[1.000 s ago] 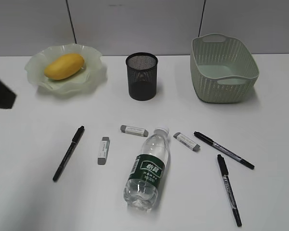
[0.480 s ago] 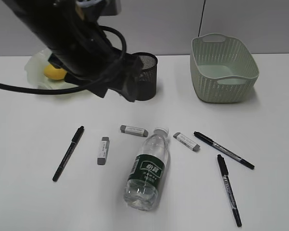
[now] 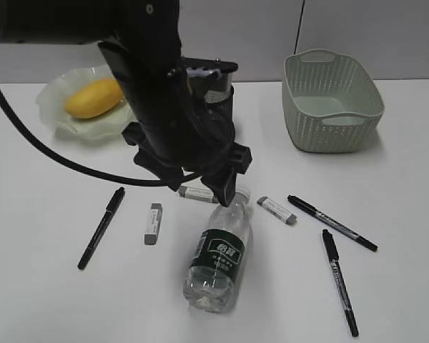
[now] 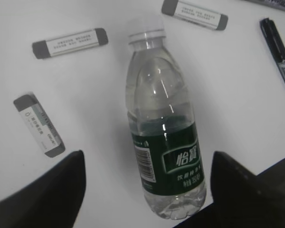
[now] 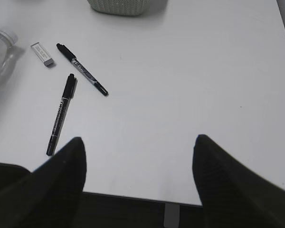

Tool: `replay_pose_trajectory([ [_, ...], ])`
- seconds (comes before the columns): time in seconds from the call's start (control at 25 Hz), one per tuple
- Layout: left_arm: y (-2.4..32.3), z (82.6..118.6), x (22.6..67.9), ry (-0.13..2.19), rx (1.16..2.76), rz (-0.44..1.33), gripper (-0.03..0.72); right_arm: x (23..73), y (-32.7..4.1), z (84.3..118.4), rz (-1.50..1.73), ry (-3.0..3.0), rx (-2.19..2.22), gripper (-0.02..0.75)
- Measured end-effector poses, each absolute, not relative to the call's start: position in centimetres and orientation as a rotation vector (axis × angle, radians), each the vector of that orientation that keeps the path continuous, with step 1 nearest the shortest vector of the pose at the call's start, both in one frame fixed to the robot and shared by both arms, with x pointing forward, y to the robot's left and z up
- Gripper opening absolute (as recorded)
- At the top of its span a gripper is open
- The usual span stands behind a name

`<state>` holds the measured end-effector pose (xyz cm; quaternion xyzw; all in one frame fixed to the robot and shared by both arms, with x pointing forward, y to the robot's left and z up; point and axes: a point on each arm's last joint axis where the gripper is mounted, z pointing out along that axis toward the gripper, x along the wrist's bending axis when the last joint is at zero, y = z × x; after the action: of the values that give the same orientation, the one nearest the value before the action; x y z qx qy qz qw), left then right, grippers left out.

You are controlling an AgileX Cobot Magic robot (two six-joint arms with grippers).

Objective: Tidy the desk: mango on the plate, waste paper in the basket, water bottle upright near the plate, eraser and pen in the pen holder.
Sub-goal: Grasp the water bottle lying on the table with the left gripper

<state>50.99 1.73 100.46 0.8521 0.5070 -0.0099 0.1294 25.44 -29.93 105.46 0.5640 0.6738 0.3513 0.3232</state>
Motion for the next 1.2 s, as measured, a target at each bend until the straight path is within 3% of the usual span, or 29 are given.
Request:
replay_pose_trajectory([
  [0.52,-0.2,97.4,51.5,1.455,2.452,-0.085,0.674,25.4,-29.9,105.5,0.923,1.768,1.480,0.551],
  [1.2,-2.1,93.0,53.5,1.502,2.639,-0.122,0.674,25.4,-29.9,105.5,0.923,1.768,1.480,0.550],
])
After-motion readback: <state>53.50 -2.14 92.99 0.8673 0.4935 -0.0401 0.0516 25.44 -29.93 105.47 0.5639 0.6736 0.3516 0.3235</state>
